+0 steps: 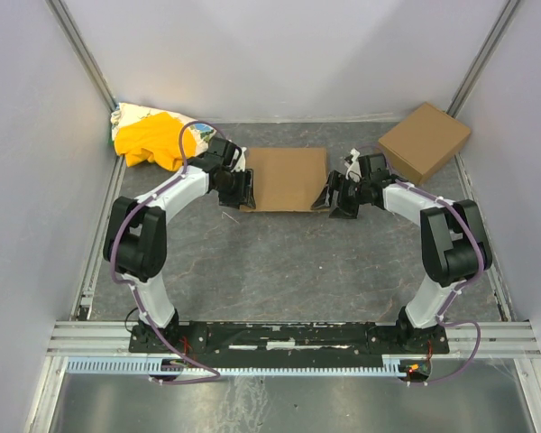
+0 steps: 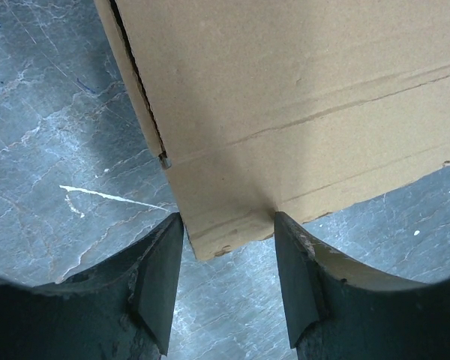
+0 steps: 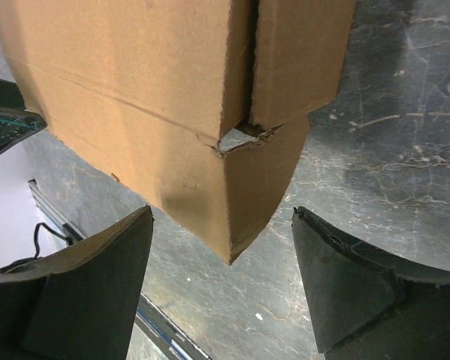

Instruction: Fold the paper box

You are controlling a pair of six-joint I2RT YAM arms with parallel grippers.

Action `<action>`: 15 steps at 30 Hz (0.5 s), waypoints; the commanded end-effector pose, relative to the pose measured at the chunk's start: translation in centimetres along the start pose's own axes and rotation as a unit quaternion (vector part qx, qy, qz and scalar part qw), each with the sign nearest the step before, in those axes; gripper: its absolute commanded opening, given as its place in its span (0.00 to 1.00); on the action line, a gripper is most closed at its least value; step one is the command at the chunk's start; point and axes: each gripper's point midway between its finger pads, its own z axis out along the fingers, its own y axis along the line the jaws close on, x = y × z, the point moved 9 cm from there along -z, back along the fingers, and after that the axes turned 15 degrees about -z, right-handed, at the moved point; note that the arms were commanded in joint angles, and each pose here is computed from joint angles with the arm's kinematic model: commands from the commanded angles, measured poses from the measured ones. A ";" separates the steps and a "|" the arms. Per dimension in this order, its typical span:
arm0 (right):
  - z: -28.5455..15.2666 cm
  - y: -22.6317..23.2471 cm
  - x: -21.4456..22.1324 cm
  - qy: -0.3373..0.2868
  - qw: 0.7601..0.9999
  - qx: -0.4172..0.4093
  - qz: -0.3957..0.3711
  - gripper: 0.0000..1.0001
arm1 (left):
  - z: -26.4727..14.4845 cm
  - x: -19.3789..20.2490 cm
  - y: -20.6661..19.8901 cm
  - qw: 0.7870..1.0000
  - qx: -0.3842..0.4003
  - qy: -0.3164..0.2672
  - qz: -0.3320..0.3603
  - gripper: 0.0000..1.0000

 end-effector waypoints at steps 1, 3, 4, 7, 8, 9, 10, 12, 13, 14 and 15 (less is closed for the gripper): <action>-0.3 -0.3 -0.8 -0.024 0.998 0.033 -0.040 0.82 | -0.3 -1.2 -0.9 0.999 0.018 -0.018 0.023 0.58; -0.7 -0.5 -0.9 -0.025 0.997 0.058 -0.049 0.82 | -0.3 -1.2 -0.9 0.999 0.015 -0.018 0.023 0.58; -0.9 -0.7 -1.0 -0.027 0.995 0.073 -0.056 0.81 | -0.2 -1.2 -0.8 1.000 0.013 -0.017 0.023 0.58; -1.4 -1.1 -1.3 -0.031 0.991 0.111 -0.069 0.81 | -0.1 -1.2 -0.7 1.000 0.011 -0.017 0.023 0.58; -1.4 -1.3 -1.3 -0.032 0.990 0.121 -0.071 0.80 | -0.1 -1.2 -0.7 1.000 0.010 -0.016 0.023 0.58; -1.3 -1.5 -1.3 -0.032 0.989 0.128 -0.073 0.80 | 0.0 -1.2 -0.7 1.000 0.009 -0.016 0.023 0.58; -1.2 -1.7 -1.4 -0.032 0.988 0.135 -0.074 0.79 | 0.0 -1.2 -0.6 1.000 0.008 -0.015 0.023 0.58; -1.0 -1.9 -1.4 -0.033 0.986 0.143 -0.077 0.79 | 0.1 -1.1 -0.6 1.000 0.007 -0.014 0.023 0.58; -0.8 -1.9 -1.4 -0.033 0.986 0.143 -0.078 0.79 | 0.2 -1.1 -0.6 1.000 0.006 -0.014 0.023 0.58; -0.8 -1.9 -1.4 -0.033 0.986 0.143 -0.079 0.78 | 0.2 -1.2 -0.6 1.000 0.005 -0.015 0.023 0.58; -0.7 -1.9 -1.4 -0.033 0.986 0.143 -0.081 0.78 | 0.2 -1.2 -0.5 1.000 0.004 -0.015 0.023 0.58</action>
